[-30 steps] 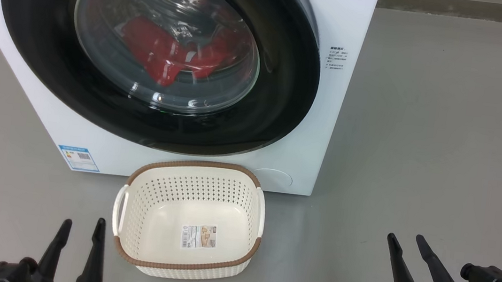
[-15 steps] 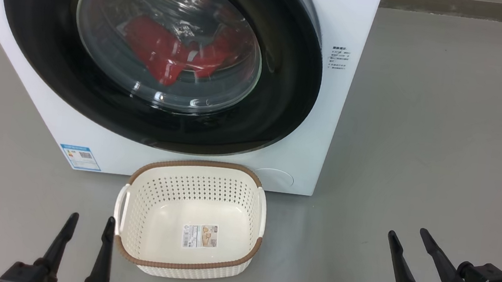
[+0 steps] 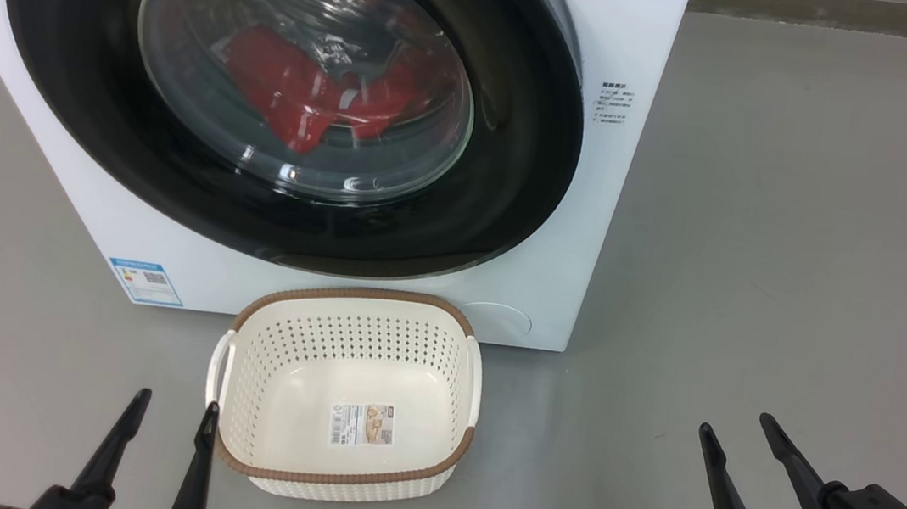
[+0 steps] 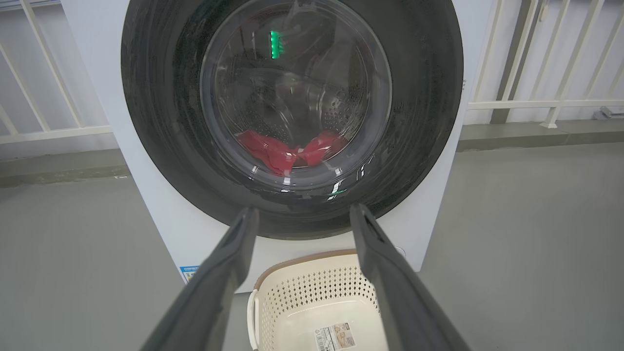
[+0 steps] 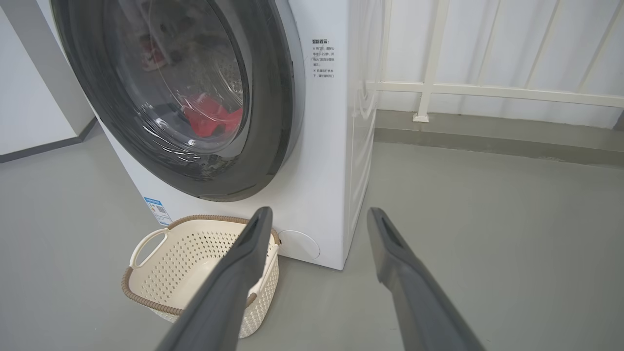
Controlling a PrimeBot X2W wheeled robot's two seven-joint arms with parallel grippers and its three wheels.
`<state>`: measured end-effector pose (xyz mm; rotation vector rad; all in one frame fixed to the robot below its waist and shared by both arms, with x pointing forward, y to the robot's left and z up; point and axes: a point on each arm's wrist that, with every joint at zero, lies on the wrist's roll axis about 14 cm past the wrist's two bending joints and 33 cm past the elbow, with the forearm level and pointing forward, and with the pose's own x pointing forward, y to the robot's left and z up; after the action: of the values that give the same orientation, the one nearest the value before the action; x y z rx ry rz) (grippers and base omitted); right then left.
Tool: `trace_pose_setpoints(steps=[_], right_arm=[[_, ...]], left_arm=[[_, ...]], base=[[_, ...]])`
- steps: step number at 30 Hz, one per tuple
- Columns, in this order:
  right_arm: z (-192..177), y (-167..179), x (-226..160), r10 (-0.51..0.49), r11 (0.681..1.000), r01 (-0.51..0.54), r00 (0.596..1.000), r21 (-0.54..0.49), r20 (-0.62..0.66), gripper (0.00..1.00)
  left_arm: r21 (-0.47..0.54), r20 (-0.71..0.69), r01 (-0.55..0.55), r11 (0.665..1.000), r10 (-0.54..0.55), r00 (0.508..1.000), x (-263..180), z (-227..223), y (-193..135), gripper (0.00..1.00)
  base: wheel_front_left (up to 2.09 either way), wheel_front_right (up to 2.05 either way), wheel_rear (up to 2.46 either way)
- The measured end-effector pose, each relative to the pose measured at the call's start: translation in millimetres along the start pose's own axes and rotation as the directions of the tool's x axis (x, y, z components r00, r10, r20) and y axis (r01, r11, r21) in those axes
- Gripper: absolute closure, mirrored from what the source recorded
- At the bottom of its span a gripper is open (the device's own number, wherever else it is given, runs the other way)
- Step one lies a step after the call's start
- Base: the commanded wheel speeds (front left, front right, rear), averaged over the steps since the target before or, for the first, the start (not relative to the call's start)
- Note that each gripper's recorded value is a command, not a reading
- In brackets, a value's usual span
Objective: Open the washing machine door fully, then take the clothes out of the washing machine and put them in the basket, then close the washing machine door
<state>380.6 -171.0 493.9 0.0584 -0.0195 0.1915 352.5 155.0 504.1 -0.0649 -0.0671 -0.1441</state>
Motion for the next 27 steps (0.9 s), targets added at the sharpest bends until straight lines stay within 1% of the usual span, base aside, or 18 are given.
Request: trace_pose_setpoints(steps=[15,16,17,19,23,27], right_arm=[[6,-2,2,-0.013,1.000,0.013,1.000,0.008,0.023,0.00],[7,-2,2,-0.017,1.000,0.017,1.000,0.015,0.026,0.71],[8,-2,3,-0.020,0.999,0.020,0.999,0.025,0.029,1.00],[10,-1,4,-0.028,0.998,0.026,0.999,0.055,0.040,1.00],[21,-5,11,-0.072,0.983,0.056,0.994,0.177,0.086,1.00],[53,-9,36,-0.084,0.968,0.036,0.979,0.250,0.185,1.00]], left_arm=[[-0.004,0.000,-0.008,1.000,0.008,1.000,-1,0,2,0.00],[-0.005,-0.001,-0.009,1.000,0.009,1.000,-1,0,2,0.00],[-0.005,-0.002,-0.009,1.000,0.009,1.000,-1,-1,2,0.00],[-0.011,-0.004,-0.011,1.000,0.011,1.000,-1,-1,3,0.00],[-0.015,-0.014,-0.010,1.000,0.010,1.000,1,-5,2,0.00],[-0.026,-0.029,0.000,1.000,-0.001,1.000,4,-10,-1,0.00]], base=[[0.00,0.00,0.00],[0.00,0.00,0.00],[0.00,0.00,0.00],[0.00,0.00,0.00],[0.00,0.00,0.00],[0.00,0.00,0.00]])
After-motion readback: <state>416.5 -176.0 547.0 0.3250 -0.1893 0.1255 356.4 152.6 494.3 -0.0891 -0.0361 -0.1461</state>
